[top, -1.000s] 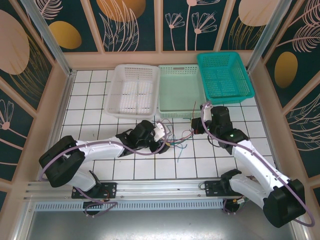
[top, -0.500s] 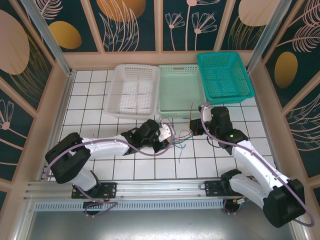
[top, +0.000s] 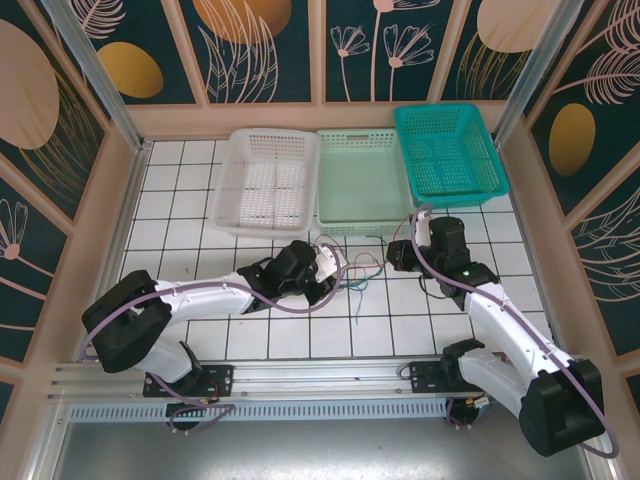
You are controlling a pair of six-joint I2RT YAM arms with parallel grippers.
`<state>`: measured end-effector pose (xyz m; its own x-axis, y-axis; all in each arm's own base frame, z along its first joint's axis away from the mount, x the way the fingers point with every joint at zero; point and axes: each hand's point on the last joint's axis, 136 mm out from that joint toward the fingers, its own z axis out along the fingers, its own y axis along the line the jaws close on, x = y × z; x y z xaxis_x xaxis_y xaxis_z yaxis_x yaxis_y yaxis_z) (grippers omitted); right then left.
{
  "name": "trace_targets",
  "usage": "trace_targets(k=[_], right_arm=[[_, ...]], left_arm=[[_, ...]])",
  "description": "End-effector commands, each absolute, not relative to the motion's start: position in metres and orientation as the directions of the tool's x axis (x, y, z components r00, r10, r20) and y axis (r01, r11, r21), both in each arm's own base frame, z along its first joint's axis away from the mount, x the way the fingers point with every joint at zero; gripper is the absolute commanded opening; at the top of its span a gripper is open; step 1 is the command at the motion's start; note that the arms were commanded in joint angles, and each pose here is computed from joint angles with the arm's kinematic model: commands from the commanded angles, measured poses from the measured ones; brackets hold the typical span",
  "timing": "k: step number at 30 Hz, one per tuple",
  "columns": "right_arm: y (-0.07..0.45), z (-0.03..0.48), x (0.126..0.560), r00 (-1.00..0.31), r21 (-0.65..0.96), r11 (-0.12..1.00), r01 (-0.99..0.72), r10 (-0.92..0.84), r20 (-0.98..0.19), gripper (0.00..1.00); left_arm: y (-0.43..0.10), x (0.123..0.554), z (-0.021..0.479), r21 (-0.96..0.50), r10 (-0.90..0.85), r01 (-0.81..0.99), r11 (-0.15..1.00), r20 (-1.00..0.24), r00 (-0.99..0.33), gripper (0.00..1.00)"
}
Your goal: Untangle the cables
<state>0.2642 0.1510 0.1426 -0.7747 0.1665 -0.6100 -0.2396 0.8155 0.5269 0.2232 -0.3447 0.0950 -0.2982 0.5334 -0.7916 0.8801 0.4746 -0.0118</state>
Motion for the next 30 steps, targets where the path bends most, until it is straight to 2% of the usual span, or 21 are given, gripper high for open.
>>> trace_targets(k=[1,3,5,6,11,15,21,24,30], right_arm=[[0.148,0.136,0.263,-0.788,0.541,0.814,-0.211,0.186,-0.587,0.19],[0.144,0.133,0.262,-0.79,0.53,0.826,-0.191,0.191,-0.582,0.29],[0.139,0.133,0.262,-0.784,0.515,0.84,-0.172,0.2,-0.588,0.48],[0.139,0.136,0.261,-0.778,0.514,0.839,-0.181,0.197,-0.596,0.51],[0.147,0.152,0.254,-0.742,0.543,0.798,-0.262,0.193,-0.642,0.53],[0.168,0.16,0.239,-0.736,0.561,0.744,-0.363,0.14,-0.662,0.46],[0.201,0.136,0.221,-0.761,0.61,0.67,-0.422,0.104,-0.641,0.37],[0.212,0.13,0.217,-0.752,0.637,0.631,-0.442,0.126,-0.647,0.38],[0.233,0.128,0.217,-0.728,0.643,0.589,-0.489,0.131,-0.673,0.45]], left_arm=[[-0.336,0.22,0.082,-0.053,0.536,0.854,0.518,-0.758,-0.372,0.0],[-0.336,0.221,0.079,-0.058,0.542,0.85,0.523,-0.747,-0.384,0.0],[-0.334,0.223,0.075,-0.051,0.551,0.841,0.538,-0.735,-0.397,0.0],[-0.333,0.225,0.074,-0.045,0.553,0.836,0.547,-0.73,-0.402,0.0],[-0.333,0.234,0.071,-0.034,0.562,0.808,0.588,-0.702,-0.438,0.0],[-0.343,0.236,0.074,-0.064,0.548,0.806,0.589,-0.701,-0.457,0.0],[-0.353,0.235,0.088,-0.107,0.504,0.815,0.57,-0.738,-0.449,0.0],[-0.354,0.233,0.091,-0.117,0.499,0.819,0.561,-0.742,-0.448,0.0],[-0.358,0.231,0.098,-0.14,0.479,0.826,0.547,-0.756,-0.446,0.0]])
